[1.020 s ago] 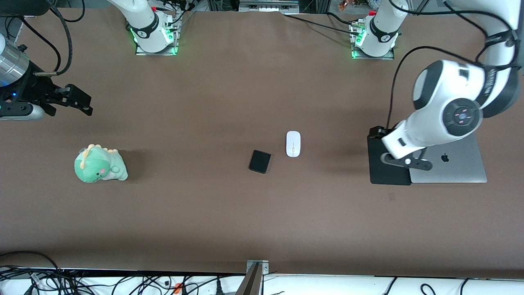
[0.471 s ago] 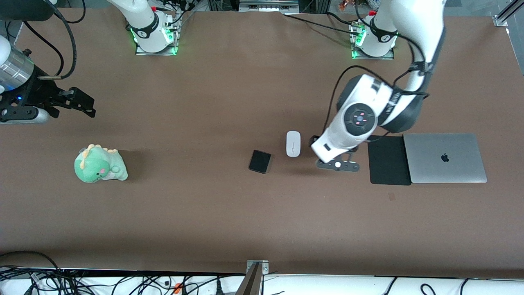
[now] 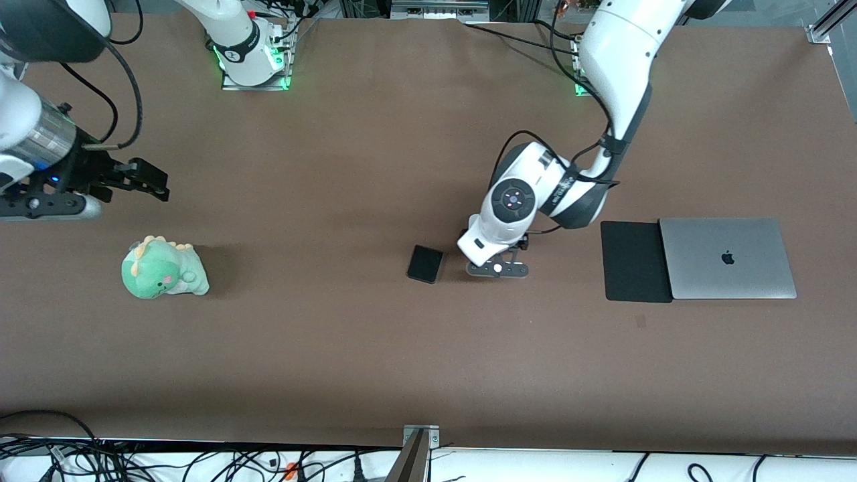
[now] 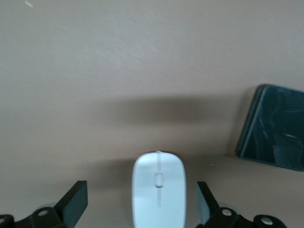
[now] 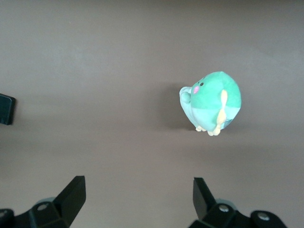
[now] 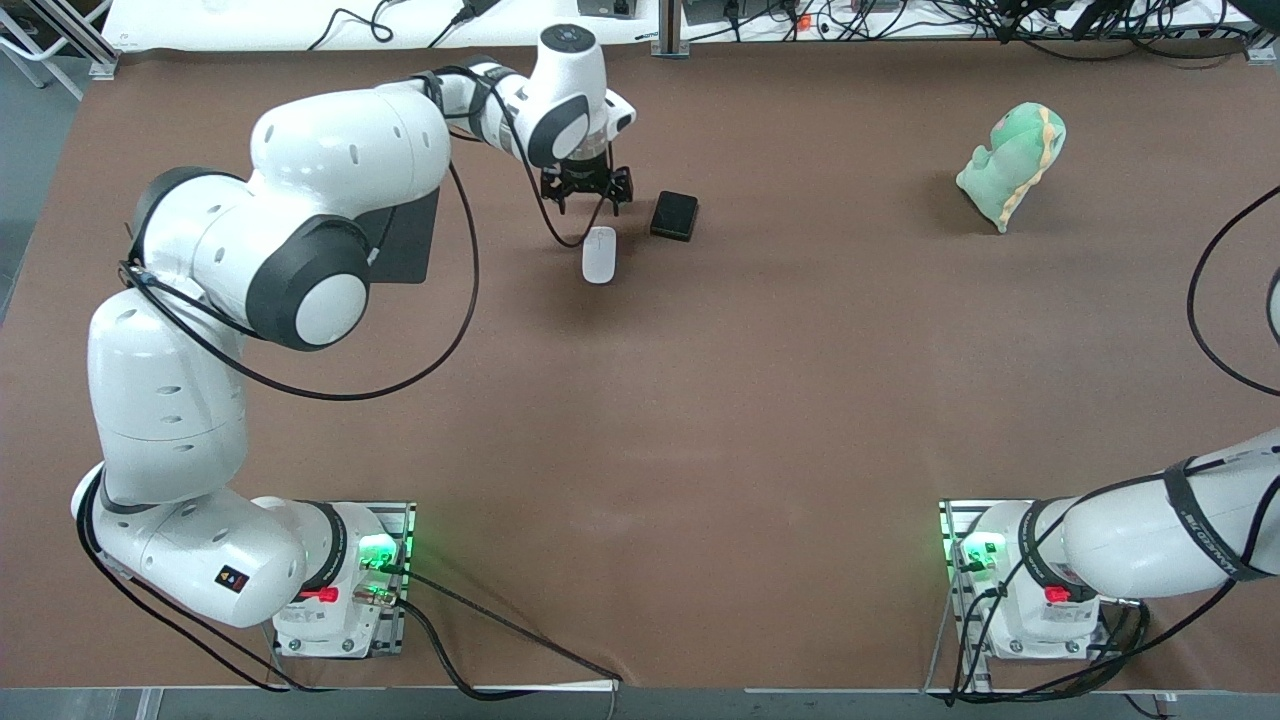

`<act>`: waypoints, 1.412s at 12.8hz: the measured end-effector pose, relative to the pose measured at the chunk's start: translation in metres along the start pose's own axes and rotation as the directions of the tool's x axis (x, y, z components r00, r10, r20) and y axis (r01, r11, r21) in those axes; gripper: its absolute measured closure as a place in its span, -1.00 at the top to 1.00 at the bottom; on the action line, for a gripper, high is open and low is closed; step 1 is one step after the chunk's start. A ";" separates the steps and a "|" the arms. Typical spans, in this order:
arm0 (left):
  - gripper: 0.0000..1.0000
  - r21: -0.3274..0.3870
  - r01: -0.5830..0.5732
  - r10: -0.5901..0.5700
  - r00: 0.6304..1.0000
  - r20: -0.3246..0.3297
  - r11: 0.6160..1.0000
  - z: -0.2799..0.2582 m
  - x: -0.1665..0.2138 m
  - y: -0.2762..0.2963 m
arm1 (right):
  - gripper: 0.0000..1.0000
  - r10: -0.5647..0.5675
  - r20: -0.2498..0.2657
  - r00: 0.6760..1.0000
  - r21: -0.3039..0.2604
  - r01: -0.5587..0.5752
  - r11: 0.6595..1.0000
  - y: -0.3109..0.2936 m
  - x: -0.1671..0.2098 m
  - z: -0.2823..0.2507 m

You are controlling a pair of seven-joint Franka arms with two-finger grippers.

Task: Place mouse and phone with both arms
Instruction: 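Reach the left gripper over the white mouse, then grasp the white mouse with the left gripper while the right gripper advances, then carry the mouse toward the mouse pad while the right gripper reaches the phone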

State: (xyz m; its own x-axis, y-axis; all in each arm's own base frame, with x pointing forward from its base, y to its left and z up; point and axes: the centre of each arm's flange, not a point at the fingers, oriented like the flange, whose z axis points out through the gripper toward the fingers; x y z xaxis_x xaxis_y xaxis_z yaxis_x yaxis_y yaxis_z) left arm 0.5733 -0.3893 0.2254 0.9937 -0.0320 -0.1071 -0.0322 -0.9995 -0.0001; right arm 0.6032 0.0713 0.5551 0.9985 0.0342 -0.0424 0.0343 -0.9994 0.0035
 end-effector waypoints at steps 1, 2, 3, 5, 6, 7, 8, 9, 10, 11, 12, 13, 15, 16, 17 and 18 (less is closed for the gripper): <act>1.00 0.000 -0.006 0.006 1.000 -0.004 1.000 0.008 -0.003 0.004 | 1.00 -0.009 0.034 0.999 -0.006 0.009 1.000 -0.007 0.008 0.021; 1.00 0.004 -0.015 0.016 1.000 -0.011 1.000 0.015 -0.006 0.004 | 1.00 -0.015 0.057 0.998 -0.012 0.016 1.000 -0.012 0.015 0.039; 1.00 0.016 -0.035 0.035 0.999 -0.025 0.999 0.023 -0.009 0.004 | 1.00 -0.019 0.070 0.997 -0.015 0.020 1.000 -0.016 0.019 0.049; 1.00 0.045 -0.078 0.080 0.995 -0.052 0.996 0.034 -0.017 0.009 | 1.00 -0.022 0.073 0.997 -0.016 0.023 1.000 -0.017 0.020 0.051; 1.00 0.052 -0.087 0.090 0.995 -0.053 0.995 0.038 -0.020 0.010 | 1.00 -0.022 0.070 0.997 -0.015 0.023 1.000 -0.017 0.020 0.050; 1.00 0.055 -0.087 0.090 0.995 -0.050 0.995 0.042 -0.023 0.011 | 1.00 -0.022 0.067 0.997 -0.015 0.023 1.000 -0.017 0.020 0.048; 1.00 0.058 -0.080 0.083 0.996 -0.045 0.995 0.045 -0.026 0.011 | 1.00 -0.022 0.067 0.998 -0.015 0.023 1.000 -0.018 0.020 0.047; 1.00 0.061 -0.066 0.069 0.997 -0.041 0.996 0.049 -0.029 0.012 | 1.00 -0.023 0.068 0.997 -0.015 0.024 1.000 -0.017 0.020 0.048; 1.00 0.064 -0.056 0.058 0.998 -0.037 0.996 0.052 -0.034 0.016 | 1.00 -0.023 0.069 0.997 -0.015 0.025 1.000 -0.017 0.020 0.048; 1.00 0.066 -0.046 0.049 0.998 -0.035 0.997 0.054 -0.039 0.021 | 1.00 -0.024 0.070 0.997 -0.015 0.025 1.000 -0.017 0.019 0.048; 1.00 0.067 -0.041 0.043 0.998 -0.035 0.997 0.055 -0.043 0.025 | 1.00 -0.025 0.071 0.997 -0.015 0.026 1.000 -0.018 0.019 0.048; 1.00 0.068 -0.040 0.042 0.999 -0.033 0.997 0.056 -0.045 0.027 | 1.00 -0.027 0.072 0.997 -0.015 0.028 0.999 -0.019 0.019 0.048; 0.82 0.074 -0.036 0.038 0.999 -0.028 0.997 0.060 -0.045 0.024 | 1.00 -0.036 0.073 0.997 -0.015 0.038 0.999 -0.024 0.018 0.048; 0.58 0.078 -0.035 0.037 0.999 -0.024 0.996 0.062 -0.046 0.022 | 1.00 -0.040 0.073 0.997 -0.016 0.041 0.999 -0.026 0.018 0.048; 0.33 0.077 -0.036 0.038 0.999 -0.025 0.996 0.061 -0.046 0.023 | 1.00 -0.041 0.073 0.996 -0.016 0.043 0.999 -0.027 0.018 0.048; 0.23 0.077 -0.034 0.036 0.999 -0.027 0.996 0.060 -0.046 0.023 | 1.00 -0.042 0.074 0.996 -0.016 0.043 0.999 -0.028 0.018 0.048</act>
State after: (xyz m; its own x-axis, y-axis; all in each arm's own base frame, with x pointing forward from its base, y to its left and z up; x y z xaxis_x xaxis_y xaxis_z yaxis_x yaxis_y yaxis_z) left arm 0.5208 -0.4103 0.1707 0.9944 -0.0686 -0.0803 -0.0745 -0.9946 -0.0729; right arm 0.6180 0.0993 0.5063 0.9903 0.0754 -0.1163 0.0780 -0.9968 0.0175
